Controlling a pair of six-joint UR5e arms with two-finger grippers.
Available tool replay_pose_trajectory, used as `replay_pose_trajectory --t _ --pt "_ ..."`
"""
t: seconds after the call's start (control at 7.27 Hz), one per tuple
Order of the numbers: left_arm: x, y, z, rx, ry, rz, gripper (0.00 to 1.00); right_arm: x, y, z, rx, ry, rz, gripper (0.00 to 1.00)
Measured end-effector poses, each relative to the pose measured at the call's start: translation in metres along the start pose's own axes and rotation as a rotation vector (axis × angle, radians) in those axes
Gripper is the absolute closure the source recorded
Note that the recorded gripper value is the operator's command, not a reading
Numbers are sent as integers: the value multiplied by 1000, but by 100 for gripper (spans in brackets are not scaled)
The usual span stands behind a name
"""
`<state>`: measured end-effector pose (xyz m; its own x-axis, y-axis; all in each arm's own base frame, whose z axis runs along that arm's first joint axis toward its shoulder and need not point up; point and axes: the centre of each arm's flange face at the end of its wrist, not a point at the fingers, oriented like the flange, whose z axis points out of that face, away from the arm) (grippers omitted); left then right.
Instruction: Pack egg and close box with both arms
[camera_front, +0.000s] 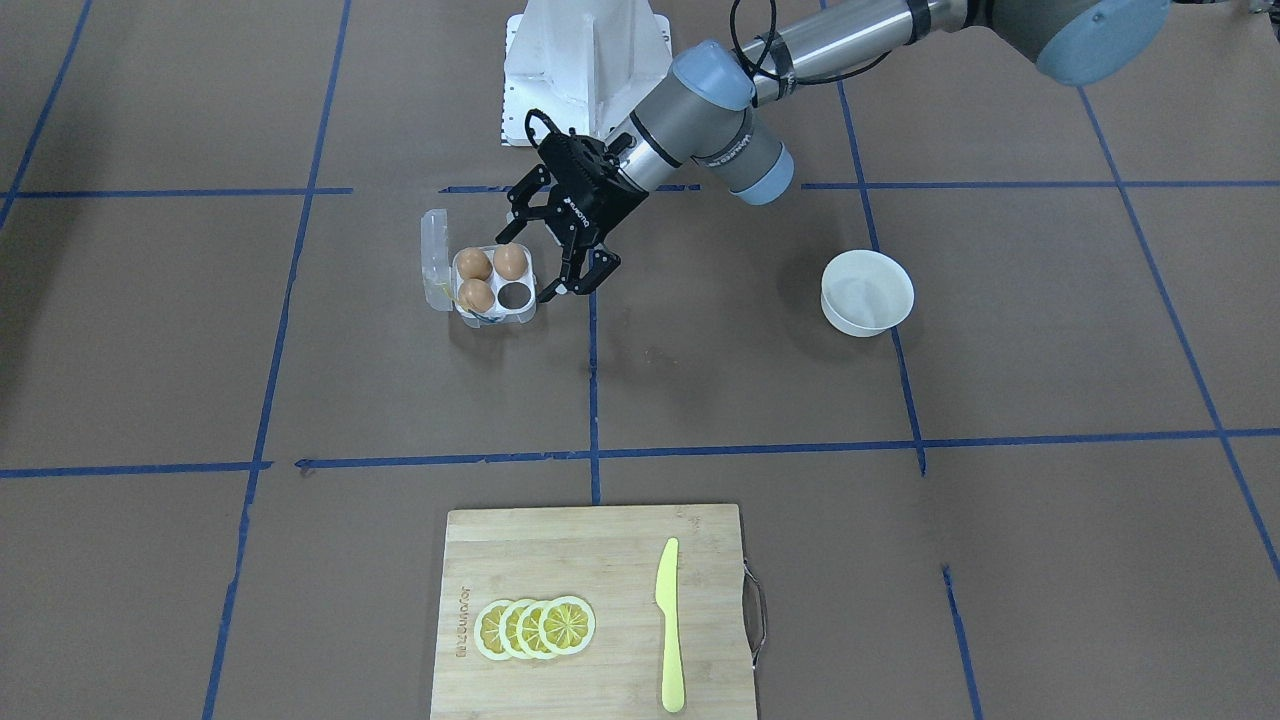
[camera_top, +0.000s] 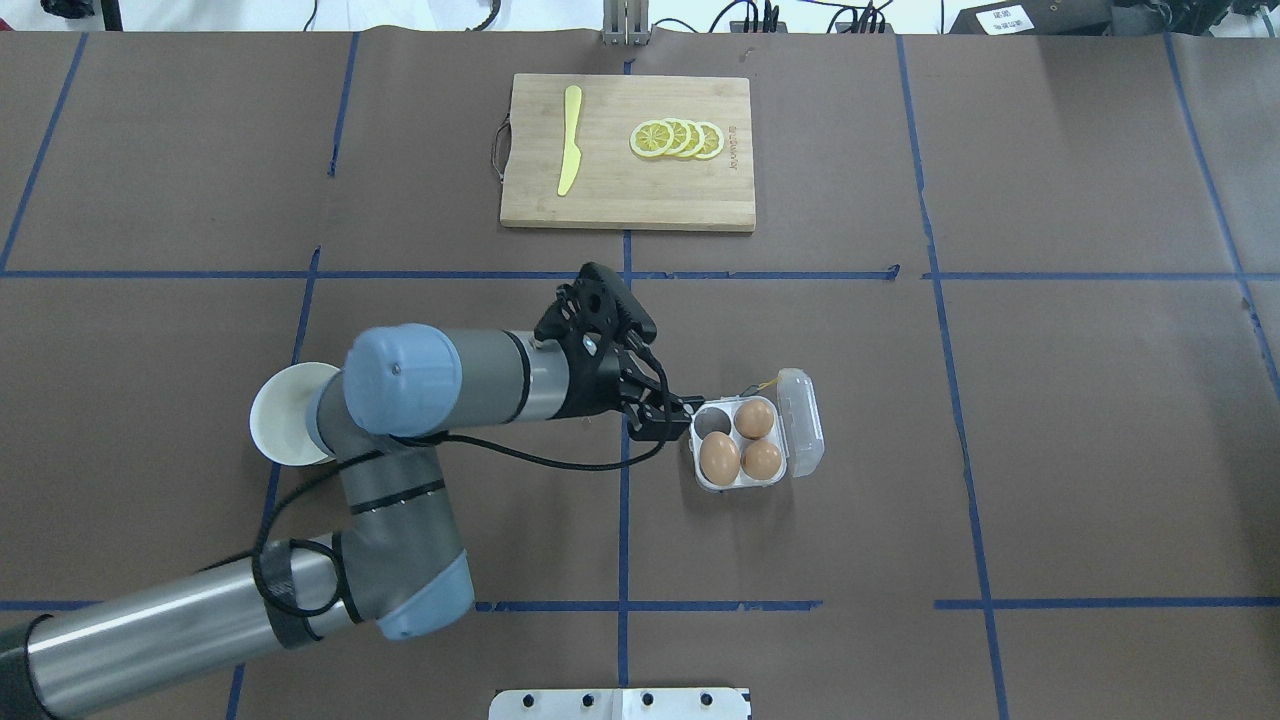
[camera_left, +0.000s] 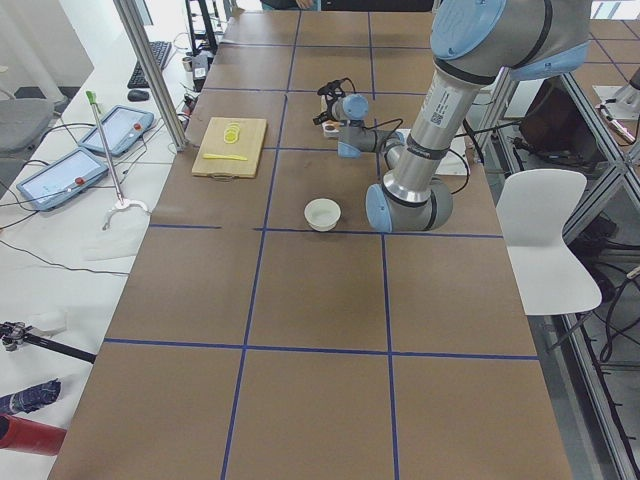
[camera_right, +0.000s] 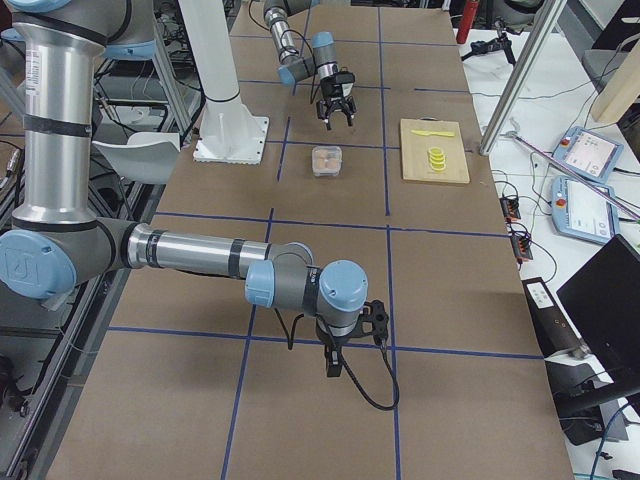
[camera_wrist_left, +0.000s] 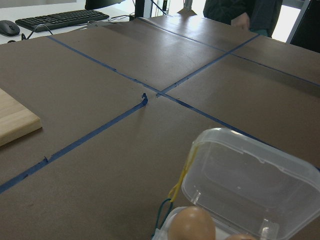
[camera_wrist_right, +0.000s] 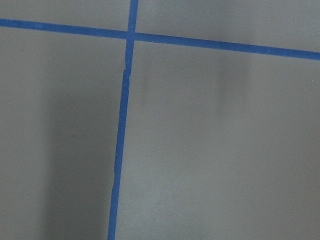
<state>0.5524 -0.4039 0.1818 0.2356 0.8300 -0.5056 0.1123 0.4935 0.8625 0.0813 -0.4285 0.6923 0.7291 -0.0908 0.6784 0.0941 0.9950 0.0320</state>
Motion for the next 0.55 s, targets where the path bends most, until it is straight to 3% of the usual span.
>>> replay_pose_trajectory --t 0.14,0.28,0.55 --pt "-32 -14 -41 -96 -15 -30 1 0 0 0 1 0 1 0" --pt "-69 -30 -83 -195 -70 -85 0 1 0 -1 2 0 5 0" --pt "-137 -57 -158 -317 -224 -113 0 -2 -3 -6 14 -2 53 0"
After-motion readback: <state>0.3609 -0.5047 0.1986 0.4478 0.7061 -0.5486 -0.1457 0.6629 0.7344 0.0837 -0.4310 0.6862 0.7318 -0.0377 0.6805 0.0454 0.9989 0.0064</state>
